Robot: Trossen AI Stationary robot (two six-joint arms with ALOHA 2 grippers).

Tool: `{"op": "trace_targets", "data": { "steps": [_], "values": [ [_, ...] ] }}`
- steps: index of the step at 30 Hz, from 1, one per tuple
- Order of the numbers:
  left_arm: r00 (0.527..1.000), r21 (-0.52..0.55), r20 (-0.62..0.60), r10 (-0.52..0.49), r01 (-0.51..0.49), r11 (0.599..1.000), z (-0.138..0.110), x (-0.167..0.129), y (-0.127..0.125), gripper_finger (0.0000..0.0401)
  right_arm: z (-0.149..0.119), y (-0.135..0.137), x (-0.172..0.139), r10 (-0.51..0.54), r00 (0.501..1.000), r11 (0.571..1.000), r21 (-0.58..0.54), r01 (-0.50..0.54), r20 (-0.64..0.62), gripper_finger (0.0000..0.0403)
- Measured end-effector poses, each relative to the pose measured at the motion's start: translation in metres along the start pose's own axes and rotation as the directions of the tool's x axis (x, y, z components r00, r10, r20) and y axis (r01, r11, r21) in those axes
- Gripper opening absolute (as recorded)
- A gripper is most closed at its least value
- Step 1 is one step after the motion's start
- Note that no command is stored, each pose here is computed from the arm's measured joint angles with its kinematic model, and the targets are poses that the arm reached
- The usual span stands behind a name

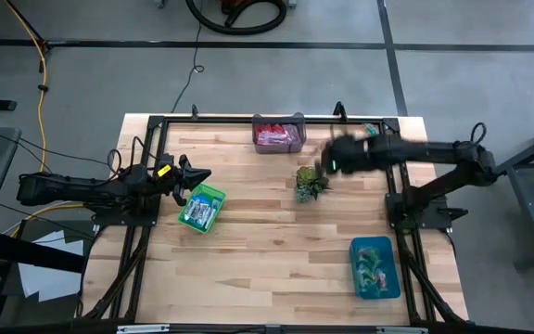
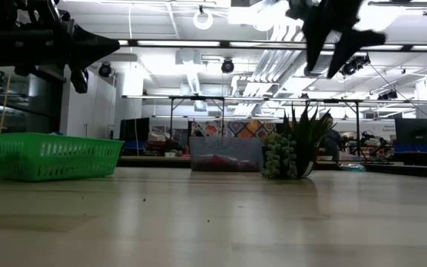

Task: Sort candy
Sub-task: Put the transparent candy into the blue bin

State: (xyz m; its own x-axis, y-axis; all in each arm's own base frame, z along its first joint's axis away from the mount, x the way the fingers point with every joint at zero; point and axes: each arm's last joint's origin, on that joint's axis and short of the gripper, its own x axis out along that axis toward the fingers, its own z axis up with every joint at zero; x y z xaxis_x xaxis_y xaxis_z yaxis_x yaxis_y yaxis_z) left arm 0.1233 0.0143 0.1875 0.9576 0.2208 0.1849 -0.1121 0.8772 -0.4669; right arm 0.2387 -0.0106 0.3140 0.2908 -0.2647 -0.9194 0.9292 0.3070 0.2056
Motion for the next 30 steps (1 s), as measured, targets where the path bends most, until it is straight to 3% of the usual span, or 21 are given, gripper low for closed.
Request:
{"op": "trace_targets", "data": {
  "steps": [3, 6, 10, 13, 15, 18, 24, 30],
  "values": [
    [1.0, 0.0, -0.001, 0.0, 0.0, 1.0, 0.0, 0.0, 0.0, 0.0, 0.046, -0.022, 0.011, -0.142, 0.973, 0.979, 0.168, 0.112, 0.182, 0.0202],
    [1.0, 0.0, -0.001, 0.0, 0.0, 1.0, 0.0, 0.0, 0.0, 0.0, 0.085, -0.05, 0.025, -0.331, 0.896, 0.913, 0.34, 0.225, 0.296, 0.0202],
    [1.0, 0.0, -0.001, 0.0, 0.0, 1.0, 0.0, 0.0, 0.0, 0.0, 0.128, -0.085, 0.048, -0.51, 0.81, 0.778, 0.557, 0.291, 0.289, 0.0202],
    [1.0, 0.0, -0.001, 0.0, 0.0, 1.0, 0.0, 0.0, 0.0, 0.0, 0.155, -0.105, 0.074, -0.551, 0.8, 0.697, 0.658, 0.286, 0.237, 0.0202],
    [1.0, 0.0, -0.001, 0.0, 0.0, 1.0, 0.0, 0.0, 0.0, 0.0, 0.17, -0.116, 0.096, -0.559, 0.808, 0.674, 0.669, 0.312, 0.187, 0.0202],
    [1.0, 0.0, -0.001, 0.0, 0.0, 1.0, 0.0, 0.0, 0.0, 0.0, 0.183, -0.131, 0.127, -0.579, 0.807, 0.632, 0.69, 0.352, 0.118, 0.0202],
    [1.0, 0.0, -0.001, 0.0, 0.0, 1.0, 0.0, 0.0, 0.0, 0.0, 0.189, -0.159, 0.167, -0.638, 0.769, 0.393, 0.844, 0.366, -0.036, 0.0202],
    [1.0, 0.0, -0.001, 0.0, 0.0, 1.0, 0.0, 0.0, 0.0, 0.0, 0.183, -0.174, 0.187, -0.681, 0.713, 0.181, 0.905, 0.386, -0.167, 0.0202]
  ]
}}
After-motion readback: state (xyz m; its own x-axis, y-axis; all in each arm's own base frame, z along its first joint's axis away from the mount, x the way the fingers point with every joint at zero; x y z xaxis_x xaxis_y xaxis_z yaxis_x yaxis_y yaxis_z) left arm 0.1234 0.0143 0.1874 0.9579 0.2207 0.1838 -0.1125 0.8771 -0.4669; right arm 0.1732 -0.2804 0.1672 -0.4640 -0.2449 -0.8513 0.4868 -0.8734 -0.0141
